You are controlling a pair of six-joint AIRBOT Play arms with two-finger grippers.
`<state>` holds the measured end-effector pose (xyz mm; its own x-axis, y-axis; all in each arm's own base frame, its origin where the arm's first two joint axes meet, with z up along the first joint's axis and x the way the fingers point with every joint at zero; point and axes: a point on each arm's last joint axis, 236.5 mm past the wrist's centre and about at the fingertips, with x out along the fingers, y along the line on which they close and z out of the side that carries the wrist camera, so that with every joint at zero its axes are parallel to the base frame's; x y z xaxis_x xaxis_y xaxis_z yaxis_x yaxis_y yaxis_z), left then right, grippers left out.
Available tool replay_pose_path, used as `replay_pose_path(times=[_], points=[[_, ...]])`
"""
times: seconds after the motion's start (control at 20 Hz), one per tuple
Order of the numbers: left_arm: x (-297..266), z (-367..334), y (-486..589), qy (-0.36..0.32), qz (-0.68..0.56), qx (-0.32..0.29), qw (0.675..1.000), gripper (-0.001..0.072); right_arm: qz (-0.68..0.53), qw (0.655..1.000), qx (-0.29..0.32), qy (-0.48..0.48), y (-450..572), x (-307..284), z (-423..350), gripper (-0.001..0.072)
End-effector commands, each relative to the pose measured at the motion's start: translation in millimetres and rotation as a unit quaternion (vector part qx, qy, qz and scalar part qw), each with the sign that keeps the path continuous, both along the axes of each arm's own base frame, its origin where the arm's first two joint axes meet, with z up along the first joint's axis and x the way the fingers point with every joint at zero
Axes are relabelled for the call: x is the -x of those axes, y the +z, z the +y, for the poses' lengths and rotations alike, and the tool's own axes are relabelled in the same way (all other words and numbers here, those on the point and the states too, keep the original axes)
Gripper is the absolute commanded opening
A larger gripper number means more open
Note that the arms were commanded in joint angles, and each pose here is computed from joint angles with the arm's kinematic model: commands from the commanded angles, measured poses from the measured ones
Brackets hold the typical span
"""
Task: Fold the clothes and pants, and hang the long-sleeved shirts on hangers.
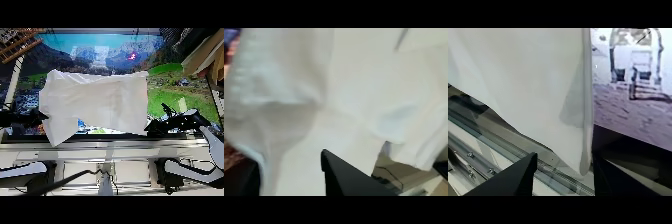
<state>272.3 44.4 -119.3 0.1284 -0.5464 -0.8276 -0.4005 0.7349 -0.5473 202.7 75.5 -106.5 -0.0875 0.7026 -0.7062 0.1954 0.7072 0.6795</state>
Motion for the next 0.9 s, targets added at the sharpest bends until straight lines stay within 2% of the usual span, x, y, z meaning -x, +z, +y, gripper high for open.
replay_pose_path(times=[0.0, 0.1, 0.15, 0.2, 0.25, 0.5, 0.65, 0.75, 0.85], points=[[12.4, 19.6, -22.5, -0.036, 0.009, -0.074, 0.997, 0.0252, -0.008, 1.000, -0.003, 0.011, -4.8, 6.1, 2.5, 0.0355], [8.5, 17.2, -20.8, -0.026, 0.004, -0.066, 0.997, 0.0107, -0.021, 1.000, -0.018, 0.005, -1.0, 0.4, 9.1, 0.0312], [8.2, 16.2, -20.2, -0.025, 0.004, -0.064, 0.998, 0.0003, -0.021, 1.000, -0.019, 0.010, -0.6, 0.8, 12.5, 0.0194], [8.5, 15.5, -19.8, -0.025, 0.005, -0.062, 0.998, 0.0006, -0.021, 0.999, -0.020, 0.018, -0.4, 2.1, 16.1, 0.0086], [9.7, 14.1, -19.3, -0.027, 0.007, -0.059, 0.998, 0.0006, -0.021, 0.999, -0.021, 0.027, 0.0, 3.3, 20.0, 0.0014], [-4.4, 19.2, 18.2, -0.014, -0.025, -0.041, 0.999, 0.0006, -0.052, 0.997, -0.035, 0.036, 23.0, -8.0, 26.6, 0.0011], [-34.6, 22.1, 89.8, -0.021, -0.093, -0.023, 0.995, 0.0006, -0.154, 0.987, -0.014, 0.037, 85.9, -51.5, 18.1, 0.0011], [-64.5, 10.9, 168.3, -0.015, -0.188, 0.021, 0.982, 0.0006, -0.268, 0.963, 0.028, 0.021, 157.0, -91.8, 6.7, 0.0012], [-95.1, -5.0, 277.1, 0.003, -0.335, 0.082, 0.939, 0.0006, -0.397, 0.914, 0.085, -0.001, 250.0, -121.4, -6.4, 0.0012]])
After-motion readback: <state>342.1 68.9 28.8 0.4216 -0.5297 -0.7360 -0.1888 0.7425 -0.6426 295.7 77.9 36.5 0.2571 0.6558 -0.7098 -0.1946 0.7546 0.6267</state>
